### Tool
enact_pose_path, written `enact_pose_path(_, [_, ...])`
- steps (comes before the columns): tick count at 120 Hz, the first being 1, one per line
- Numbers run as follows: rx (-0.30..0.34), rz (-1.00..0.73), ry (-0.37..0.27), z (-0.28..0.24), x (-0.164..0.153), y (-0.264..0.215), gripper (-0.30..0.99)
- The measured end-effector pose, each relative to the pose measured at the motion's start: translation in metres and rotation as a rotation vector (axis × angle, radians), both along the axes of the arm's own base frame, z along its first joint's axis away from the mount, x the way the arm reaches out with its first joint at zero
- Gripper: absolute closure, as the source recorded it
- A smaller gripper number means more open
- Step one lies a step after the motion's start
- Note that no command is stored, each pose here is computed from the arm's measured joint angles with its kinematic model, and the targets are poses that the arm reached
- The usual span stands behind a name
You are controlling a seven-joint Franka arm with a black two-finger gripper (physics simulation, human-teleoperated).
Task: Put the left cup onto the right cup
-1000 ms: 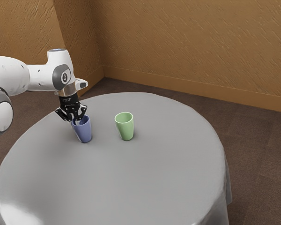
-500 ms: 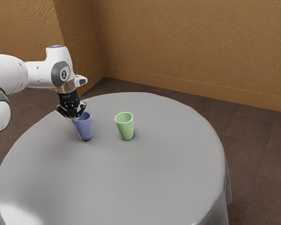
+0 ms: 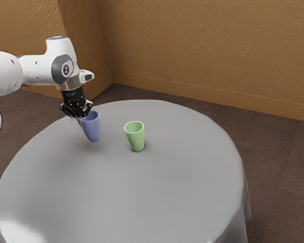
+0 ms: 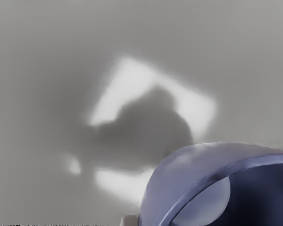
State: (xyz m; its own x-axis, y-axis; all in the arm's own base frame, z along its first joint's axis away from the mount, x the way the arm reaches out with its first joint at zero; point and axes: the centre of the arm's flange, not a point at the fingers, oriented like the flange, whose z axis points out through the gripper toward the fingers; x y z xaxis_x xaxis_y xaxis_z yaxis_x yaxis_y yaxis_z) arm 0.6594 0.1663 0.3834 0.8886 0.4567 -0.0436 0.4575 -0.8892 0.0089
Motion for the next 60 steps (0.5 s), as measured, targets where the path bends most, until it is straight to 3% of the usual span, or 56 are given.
enact_pose_path(60, [-0.001,-0.046,-0.013,0.047,-0.011,-0.028,0.79])
